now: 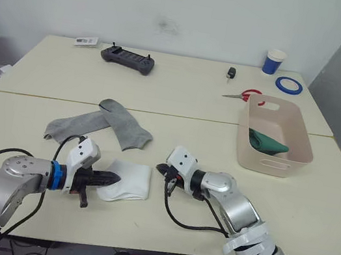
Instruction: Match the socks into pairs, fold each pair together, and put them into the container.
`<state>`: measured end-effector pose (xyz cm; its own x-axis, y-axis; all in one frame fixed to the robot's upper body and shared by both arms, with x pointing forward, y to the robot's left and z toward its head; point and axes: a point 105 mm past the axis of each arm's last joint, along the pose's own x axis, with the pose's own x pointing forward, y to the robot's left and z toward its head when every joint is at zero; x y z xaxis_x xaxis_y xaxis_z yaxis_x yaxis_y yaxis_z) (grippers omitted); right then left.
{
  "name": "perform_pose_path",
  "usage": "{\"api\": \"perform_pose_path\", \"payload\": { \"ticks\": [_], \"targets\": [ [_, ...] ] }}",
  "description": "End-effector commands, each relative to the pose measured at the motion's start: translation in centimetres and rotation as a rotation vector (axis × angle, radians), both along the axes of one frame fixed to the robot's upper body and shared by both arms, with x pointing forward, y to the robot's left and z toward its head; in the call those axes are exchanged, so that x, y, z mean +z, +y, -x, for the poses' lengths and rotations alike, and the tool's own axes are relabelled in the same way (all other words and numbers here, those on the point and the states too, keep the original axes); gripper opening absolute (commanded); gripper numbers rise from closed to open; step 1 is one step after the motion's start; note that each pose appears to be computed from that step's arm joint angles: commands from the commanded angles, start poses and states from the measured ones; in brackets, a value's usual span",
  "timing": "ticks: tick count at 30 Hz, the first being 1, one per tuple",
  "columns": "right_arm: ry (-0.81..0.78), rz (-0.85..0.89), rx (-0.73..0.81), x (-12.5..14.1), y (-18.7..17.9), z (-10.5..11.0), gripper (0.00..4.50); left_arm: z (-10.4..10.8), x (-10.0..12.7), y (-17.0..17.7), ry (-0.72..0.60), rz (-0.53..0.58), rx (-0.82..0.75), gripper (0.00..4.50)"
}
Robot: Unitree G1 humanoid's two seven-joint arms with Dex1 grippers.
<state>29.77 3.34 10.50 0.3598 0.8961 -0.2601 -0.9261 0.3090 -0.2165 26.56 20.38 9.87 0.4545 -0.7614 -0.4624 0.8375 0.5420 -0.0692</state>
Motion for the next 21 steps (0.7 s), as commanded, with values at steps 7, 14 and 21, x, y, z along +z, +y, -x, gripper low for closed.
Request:
{"api": "perform_pose_path", "payload": {
  "ticks": [7, 14, 21],
  "targets": [
    [0.019, 0.016, 0.246, 0.3, 4.6, 3.0, 0.05, -1.6, 1.0, 0.8, -0.067, -0.050, 0.049, 0.00],
    [0.067, 0.157, 0.282, -3.8, 4.5, 4.2, 0.05, -2.3, -0.6, 1.4, -0.075, -0.062, 0.125, 0.00],
    [0.061, 0.147, 0.205, -3.7, 1.2, 3.9, 0.05, -1.2, -2.1, 2.5, -0.050, -0.092, 0.135, 0.00]
  ]
}}
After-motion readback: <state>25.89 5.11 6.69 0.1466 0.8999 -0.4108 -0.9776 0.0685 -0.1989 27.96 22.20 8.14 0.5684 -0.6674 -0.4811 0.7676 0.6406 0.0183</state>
